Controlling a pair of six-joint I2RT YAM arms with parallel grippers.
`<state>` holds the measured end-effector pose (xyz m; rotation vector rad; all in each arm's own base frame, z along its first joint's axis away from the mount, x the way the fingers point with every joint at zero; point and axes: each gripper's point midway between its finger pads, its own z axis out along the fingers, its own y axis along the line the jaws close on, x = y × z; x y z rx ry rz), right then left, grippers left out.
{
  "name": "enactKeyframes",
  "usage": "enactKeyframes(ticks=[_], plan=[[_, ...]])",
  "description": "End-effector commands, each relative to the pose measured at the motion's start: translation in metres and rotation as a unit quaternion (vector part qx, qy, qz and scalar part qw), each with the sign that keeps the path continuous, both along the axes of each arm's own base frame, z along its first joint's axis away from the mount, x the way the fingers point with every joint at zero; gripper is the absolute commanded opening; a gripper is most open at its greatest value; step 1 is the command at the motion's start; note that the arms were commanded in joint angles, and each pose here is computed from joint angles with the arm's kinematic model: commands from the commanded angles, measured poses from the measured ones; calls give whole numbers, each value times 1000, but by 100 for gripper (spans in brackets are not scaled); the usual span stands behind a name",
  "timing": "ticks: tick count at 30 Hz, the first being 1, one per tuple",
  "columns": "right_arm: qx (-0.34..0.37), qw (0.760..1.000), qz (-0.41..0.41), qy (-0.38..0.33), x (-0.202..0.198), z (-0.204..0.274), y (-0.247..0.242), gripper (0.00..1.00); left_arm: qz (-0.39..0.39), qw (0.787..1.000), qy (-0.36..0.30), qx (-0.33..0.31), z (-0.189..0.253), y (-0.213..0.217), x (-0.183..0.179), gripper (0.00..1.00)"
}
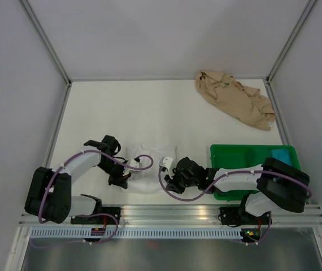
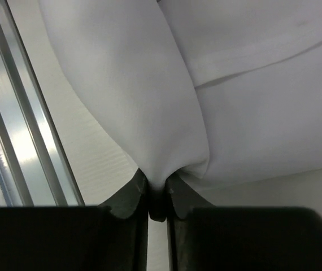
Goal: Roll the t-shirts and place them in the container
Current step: Roll the tshirt
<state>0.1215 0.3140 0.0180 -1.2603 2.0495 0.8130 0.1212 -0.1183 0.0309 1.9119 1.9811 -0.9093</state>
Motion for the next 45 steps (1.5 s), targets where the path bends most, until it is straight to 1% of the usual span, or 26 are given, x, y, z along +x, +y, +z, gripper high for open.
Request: enactKeyframes(ticks=[1,3,7,9,11,12,13,15,18,19,20,21,24,25,27,28,30,31,32,33,34,35,36,39,42,45], plan=[[-26,999,-22,22,0,-9,-3,12,-6,1000,-1,-15,-1,-4,0,7],[-13,999,-19,34,-4,0,-1,0,-8,1000,-2,-15,-1,-3,-1,9],[29,997,7,72,-22,22,3,0,-14,1000,0,-11,-2,-1,-3,9],[55,992,39,109,-41,35,7,0,-21,1000,7,-16,2,-2,-5,9],[70,985,48,152,-55,42,7,0,-19,1000,9,-20,3,-4,-3,9],[81,982,47,162,-57,44,7,0,-18,1000,14,-20,3,-4,-2,10],[88,979,33,183,-58,46,6,0,-17,1000,18,-18,2,-5,-1,11],[95,975,15,198,-56,40,-1,0,-7,999,27,-15,2,-7,5,15],[110,970,-35,215,-36,33,-14,0,8,999,30,-21,1,-12,14,17],[116,969,-40,216,-34,34,-15,0,11,999,33,-20,1,-13,15,15],[121,967,-42,221,-33,35,-16,0,18,999,34,-21,2,-14,17,10],[123,966,-45,222,-33,34,-18,0,22,999,37,-20,2,-15,18,8],[111,964,-61,236,-32,24,-24,0,32,998,54,-11,-1,-15,21,8],[107,962,-68,240,-31,21,-26,0,37,998,54,-11,-2,-16,23,11],[97,958,-77,257,-31,12,-29,0,57,996,61,0,-4,-16,29,31],[95,956,-83,263,-29,10,-30,0,76,995,61,8,-4,-17,35,48],[98,952,-90,277,-28,6,-30,0,86,994,64,7,-1,-19,38,55],[100,950,-93,281,-26,7,-29,0,90,994,65,-1,2,-22,39,61],[98,948,-98,285,-25,5,-29,0,92,994,53,-9,9,-23,41,70],[100,947,-104,286,-22,5,-28,0,93,995,43,-16,15,-25,43,71],[96,946,-115,289,-19,3,-30,0,100,994,35,-23,21,-27,45,78],[89,945,-129,286,-14,1,-30,0,104,994,9,-35,32,-29,51,80],[82,945,-134,288,-12,-1,-32,0,109,993,-1,-42,38,-31,54,83],[83,947,-143,276,-7,-1,-33,0,129,989,-15,-67,54,-39,61,84],[78,950,-154,261,-2,0,-35,0,139,988,10,-63,47,-41,57,82],[75,953,-162,247,4,1,-37,8,150,988,28,-36,28,-35,53,80]])
